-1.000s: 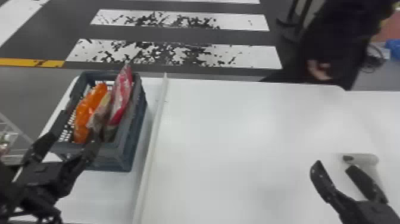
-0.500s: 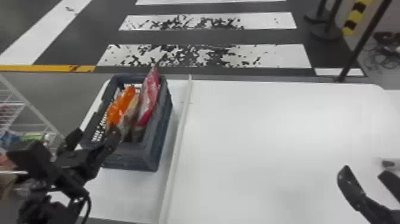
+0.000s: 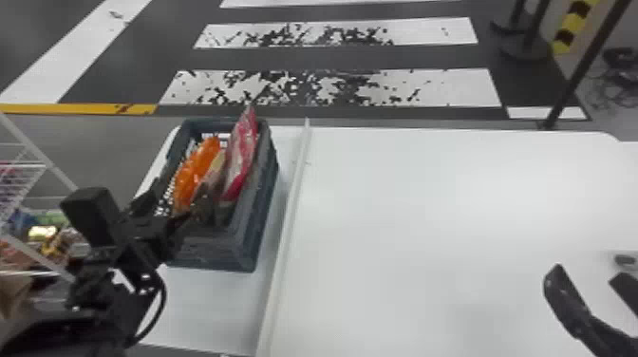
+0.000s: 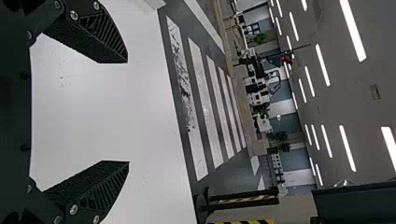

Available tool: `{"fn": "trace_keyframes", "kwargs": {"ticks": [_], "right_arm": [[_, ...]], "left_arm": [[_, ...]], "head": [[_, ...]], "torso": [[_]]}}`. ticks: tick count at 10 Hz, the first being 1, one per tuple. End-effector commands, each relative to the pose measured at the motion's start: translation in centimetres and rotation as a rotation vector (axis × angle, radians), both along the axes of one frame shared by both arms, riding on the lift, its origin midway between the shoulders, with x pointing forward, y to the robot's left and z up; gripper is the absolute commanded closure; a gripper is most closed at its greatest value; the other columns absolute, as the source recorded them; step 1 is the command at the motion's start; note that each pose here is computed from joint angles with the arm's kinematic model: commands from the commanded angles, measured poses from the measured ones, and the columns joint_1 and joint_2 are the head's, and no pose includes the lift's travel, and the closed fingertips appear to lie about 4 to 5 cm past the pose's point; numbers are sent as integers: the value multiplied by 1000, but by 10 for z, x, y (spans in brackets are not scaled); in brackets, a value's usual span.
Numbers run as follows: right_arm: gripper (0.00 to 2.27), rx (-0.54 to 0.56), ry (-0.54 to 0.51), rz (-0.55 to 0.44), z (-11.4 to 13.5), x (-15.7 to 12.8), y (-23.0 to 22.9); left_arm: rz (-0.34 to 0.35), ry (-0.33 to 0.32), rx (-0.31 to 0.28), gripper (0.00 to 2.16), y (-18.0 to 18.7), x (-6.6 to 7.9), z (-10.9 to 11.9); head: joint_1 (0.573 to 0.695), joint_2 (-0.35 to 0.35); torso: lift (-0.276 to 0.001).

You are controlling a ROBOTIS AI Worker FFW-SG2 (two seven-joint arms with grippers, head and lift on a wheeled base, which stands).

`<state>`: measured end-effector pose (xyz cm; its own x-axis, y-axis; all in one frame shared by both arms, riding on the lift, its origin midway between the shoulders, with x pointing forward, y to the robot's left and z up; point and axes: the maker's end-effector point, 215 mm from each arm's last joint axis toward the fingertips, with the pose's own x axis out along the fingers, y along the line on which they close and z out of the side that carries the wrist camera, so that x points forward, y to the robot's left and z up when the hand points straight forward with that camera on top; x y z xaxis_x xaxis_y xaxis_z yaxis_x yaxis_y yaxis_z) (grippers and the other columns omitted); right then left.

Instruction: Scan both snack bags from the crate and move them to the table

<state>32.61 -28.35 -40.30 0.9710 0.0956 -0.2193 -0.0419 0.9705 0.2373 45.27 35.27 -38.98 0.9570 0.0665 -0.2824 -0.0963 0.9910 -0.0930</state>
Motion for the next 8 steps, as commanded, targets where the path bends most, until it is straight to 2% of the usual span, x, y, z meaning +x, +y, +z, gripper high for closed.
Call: {"fn": "trace_keyframes", "kwargs": {"ticks": [1,2,3,4,5,8], "right_arm": [[164,-3,-9,-5,2,-1,-3],[164,-3,-11,-6,3,-1,-4],[164,-5,-12,-5,3,-1,-5],[164,-9,-14,-5,3,-1,-6],[164,-5,-16,-9,3,-1,-9],[164,-4,-25,-16,6,-1,-13]], "left_arm": [[-5,4,0,100,-4,3,0],[-1,4,7,225,-5,5,0],[25,23,30,731,-2,6,-6],[50,73,33,1460,-2,2,-21],[45,116,16,1912,-4,-2,-31],[49,105,18,1919,-5,-5,-24]], "head": [[695,104],[695,97],[695,92],[695,92],[695,96],[695,81]], "torso": [[-87],[-87],[-87],[-87],[-87],[-87]]}}
